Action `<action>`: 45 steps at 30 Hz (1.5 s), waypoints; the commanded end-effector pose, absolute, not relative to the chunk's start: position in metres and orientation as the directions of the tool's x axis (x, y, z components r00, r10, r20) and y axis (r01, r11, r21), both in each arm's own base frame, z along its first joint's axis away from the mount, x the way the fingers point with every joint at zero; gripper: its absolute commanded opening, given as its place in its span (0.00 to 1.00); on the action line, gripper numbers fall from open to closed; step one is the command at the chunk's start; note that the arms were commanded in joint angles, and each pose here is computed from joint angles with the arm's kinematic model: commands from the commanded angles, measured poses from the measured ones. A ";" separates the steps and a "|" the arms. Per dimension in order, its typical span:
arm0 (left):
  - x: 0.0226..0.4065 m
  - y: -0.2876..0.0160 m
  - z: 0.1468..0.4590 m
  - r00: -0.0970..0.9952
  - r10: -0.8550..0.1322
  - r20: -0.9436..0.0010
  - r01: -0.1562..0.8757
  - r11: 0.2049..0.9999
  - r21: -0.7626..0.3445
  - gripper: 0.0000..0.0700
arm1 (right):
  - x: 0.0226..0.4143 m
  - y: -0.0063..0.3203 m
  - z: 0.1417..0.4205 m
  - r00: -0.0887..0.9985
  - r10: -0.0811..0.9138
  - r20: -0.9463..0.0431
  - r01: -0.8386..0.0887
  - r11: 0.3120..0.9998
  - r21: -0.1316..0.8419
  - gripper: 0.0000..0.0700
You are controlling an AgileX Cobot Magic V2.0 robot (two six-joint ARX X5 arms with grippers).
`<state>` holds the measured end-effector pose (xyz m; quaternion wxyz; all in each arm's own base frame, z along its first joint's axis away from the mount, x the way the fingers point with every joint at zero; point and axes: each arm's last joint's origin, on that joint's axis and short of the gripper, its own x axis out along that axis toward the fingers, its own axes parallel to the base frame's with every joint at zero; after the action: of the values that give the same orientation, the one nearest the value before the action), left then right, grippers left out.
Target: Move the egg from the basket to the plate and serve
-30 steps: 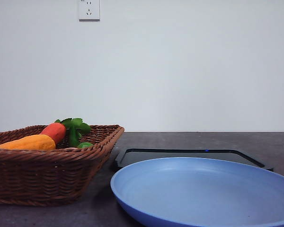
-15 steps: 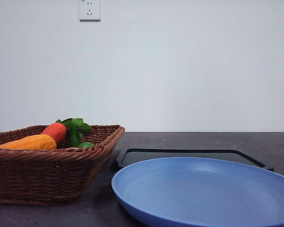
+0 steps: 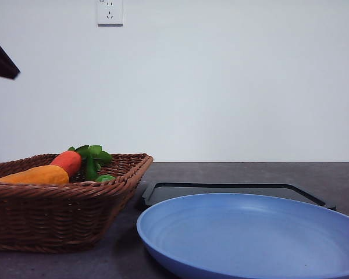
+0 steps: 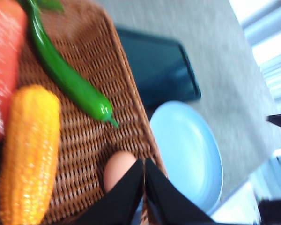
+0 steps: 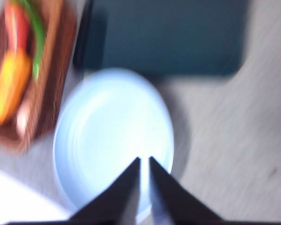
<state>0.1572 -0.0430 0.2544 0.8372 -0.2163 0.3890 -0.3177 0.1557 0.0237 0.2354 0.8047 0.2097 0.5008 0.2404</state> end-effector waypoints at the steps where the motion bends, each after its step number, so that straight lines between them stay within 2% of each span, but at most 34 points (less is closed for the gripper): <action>1: 0.160 -0.046 0.257 0.484 -0.713 -0.507 0.394 0.695 -0.602 0.12 | 0.162 0.027 0.230 0.344 0.603 -0.720 -0.199 0.796 0.572 0.26; 6: 0.160 -0.049 0.256 0.465 -0.723 -0.511 0.403 0.687 -0.605 0.37 | 0.174 0.037 0.208 0.276 0.575 -0.770 -0.183 0.818 0.545 0.28; 9: 0.159 -0.050 0.256 0.460 -0.725 -0.512 0.403 0.684 -0.608 0.44 | 0.179 0.043 0.191 0.250 0.583 -0.773 -0.166 0.812 0.559 0.28; 16: 0.159 -0.050 0.256 0.459 -0.726 -0.512 0.399 0.683 -0.611 0.44 | 0.189 0.058 0.159 0.179 0.600 -0.780 -0.156 0.800 0.579 0.28; 19: 0.159 -0.050 0.256 0.459 -0.726 -0.512 0.399 0.683 -0.611 0.44 | 0.193 0.064 0.153 0.159 0.602 -0.783 -0.158 0.798 0.582 0.24; 25: 0.159 -0.050 0.256 0.458 -0.726 -0.514 0.398 0.684 -0.612 0.44 | 0.199 0.071 0.143 0.142 0.602 -0.786 -0.155 0.798 0.583 0.02; 29: 0.159 -0.051 0.256 0.456 -0.726 -0.515 0.398 0.684 -0.612 0.45 | 0.200 0.071 0.143 0.155 0.604 -0.782 -0.153 0.797 0.585 0.00; 34: 0.158 -0.054 0.256 0.440 -0.736 -0.514 0.417 0.675 -0.608 0.62 | 0.196 0.065 0.154 0.183 0.603 -0.776 -0.140 0.797 0.587 0.00; 40: 0.156 -0.065 0.254 0.385 -0.761 -0.522 0.483 0.648 -0.589 0.63 | 0.180 0.050 0.178 0.261 0.596 -0.760 -0.127 0.801 0.584 0.00; 45: 0.160 -0.082 0.245 0.335 -0.734 -0.591 0.512 0.668 -0.539 0.63 | 0.162 0.036 0.200 0.363 0.567 -0.739 -0.119 0.815 0.567 0.00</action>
<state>0.1567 -0.0782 0.2414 0.8013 -0.1487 0.4361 -0.3816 0.1629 0.0370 0.1978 0.7952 0.2104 0.5260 0.2160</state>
